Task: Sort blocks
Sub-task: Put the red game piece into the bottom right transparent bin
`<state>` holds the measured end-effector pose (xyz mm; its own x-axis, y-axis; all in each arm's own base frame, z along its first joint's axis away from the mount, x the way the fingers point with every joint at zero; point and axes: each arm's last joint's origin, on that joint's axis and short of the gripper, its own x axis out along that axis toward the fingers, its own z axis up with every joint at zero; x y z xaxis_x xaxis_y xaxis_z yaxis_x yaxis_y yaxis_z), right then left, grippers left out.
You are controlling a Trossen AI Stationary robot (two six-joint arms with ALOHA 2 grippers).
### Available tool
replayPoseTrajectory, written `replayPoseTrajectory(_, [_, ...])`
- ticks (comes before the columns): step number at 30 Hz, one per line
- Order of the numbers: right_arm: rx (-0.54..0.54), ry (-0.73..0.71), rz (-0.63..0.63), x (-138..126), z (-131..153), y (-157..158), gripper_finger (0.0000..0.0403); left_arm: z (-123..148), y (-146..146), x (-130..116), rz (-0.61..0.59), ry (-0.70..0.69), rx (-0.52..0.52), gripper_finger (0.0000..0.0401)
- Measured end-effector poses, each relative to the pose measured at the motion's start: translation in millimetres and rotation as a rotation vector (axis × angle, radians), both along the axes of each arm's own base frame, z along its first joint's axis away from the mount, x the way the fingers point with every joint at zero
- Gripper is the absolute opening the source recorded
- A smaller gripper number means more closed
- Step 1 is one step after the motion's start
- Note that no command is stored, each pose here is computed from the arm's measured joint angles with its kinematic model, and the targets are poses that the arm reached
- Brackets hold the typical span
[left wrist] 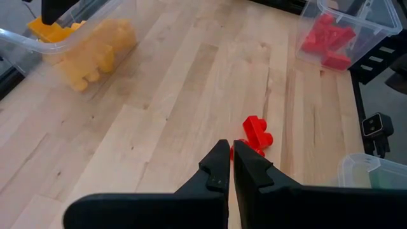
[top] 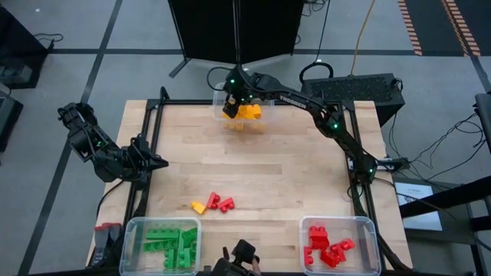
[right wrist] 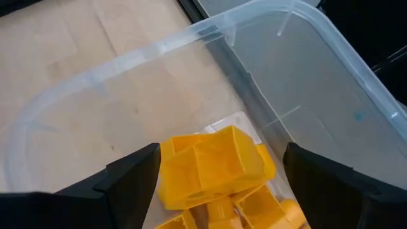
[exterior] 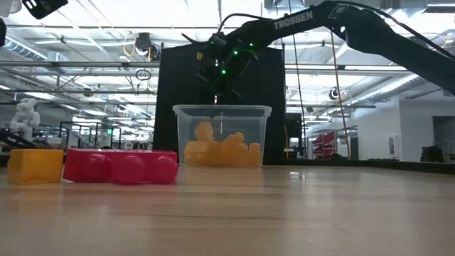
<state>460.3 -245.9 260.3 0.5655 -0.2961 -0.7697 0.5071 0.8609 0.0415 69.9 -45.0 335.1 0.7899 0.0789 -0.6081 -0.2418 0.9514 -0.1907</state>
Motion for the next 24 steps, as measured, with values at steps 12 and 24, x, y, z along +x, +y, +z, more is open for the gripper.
replayPoseTrajectory(12, [-0.006, 0.002, 0.005, -1.0, 4.5, 3.1, 0.0324, 0.0, 0.0, 0.0, 0.000, 0.000, 0.000, 0.0003])
replayPoseTrajectory(24, [-0.033, -0.019, 0.008, -11.5, 29.6, 6.7, 0.0325, -0.1, 0.0, 0.0, 0.000, 0.001, 0.000, 0.0003])
